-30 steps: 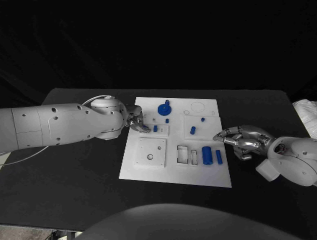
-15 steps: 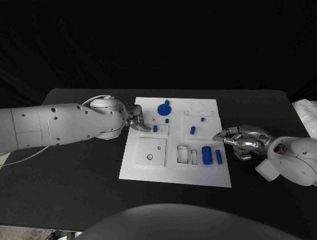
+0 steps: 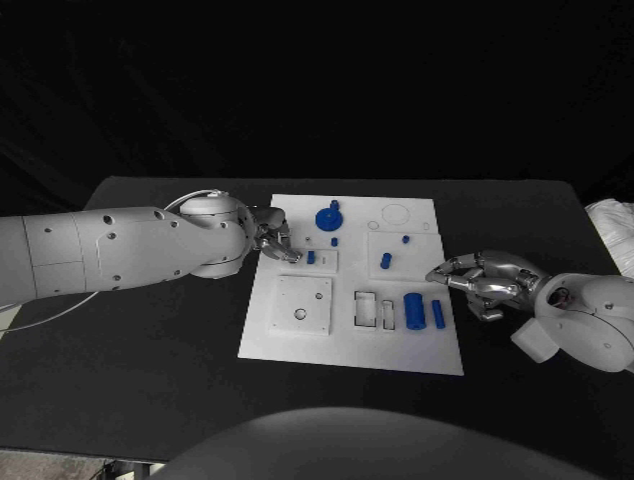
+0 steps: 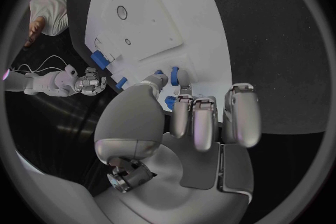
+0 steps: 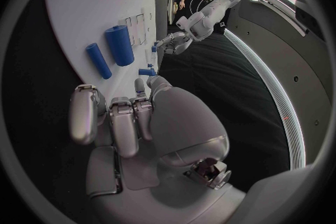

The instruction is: Assemble the parts on the task board

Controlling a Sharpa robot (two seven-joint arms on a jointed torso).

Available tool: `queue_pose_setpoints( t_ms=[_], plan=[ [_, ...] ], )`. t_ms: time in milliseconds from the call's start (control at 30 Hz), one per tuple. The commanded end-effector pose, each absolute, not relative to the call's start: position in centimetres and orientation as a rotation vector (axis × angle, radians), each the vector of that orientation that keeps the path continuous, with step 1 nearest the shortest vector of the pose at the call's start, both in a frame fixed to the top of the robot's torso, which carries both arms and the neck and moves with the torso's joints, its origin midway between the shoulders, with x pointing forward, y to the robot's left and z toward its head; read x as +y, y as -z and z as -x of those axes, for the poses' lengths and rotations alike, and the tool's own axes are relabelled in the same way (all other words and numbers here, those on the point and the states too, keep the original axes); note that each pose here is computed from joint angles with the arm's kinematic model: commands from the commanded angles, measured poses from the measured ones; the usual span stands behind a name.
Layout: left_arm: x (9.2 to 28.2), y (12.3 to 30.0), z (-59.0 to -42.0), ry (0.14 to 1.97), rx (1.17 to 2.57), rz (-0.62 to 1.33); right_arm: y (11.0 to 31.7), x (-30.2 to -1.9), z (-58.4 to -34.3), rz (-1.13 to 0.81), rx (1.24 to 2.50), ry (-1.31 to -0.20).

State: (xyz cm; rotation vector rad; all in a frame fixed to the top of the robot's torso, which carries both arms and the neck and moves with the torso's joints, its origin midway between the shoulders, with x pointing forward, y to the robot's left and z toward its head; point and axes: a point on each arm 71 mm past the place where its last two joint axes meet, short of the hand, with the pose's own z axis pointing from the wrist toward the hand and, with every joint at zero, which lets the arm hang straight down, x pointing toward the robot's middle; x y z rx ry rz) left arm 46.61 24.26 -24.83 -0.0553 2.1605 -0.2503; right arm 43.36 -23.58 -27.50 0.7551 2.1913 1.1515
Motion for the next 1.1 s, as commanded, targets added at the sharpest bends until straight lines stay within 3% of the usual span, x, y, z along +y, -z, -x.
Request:
queue_pose_setpoints(
  t_ms=[33,1100],
  plan=[
    [23.99,24.71,-46.65,0.28,2.145,0.054,27.58,-23.43,-43.24,-0.74,2.21,-1.16],
    [23.99,24.55,-46.47,0.295,2.13,0.061,27.64,-23.52,-43.22,-0.743,2.214,-1.155]
  ],
)
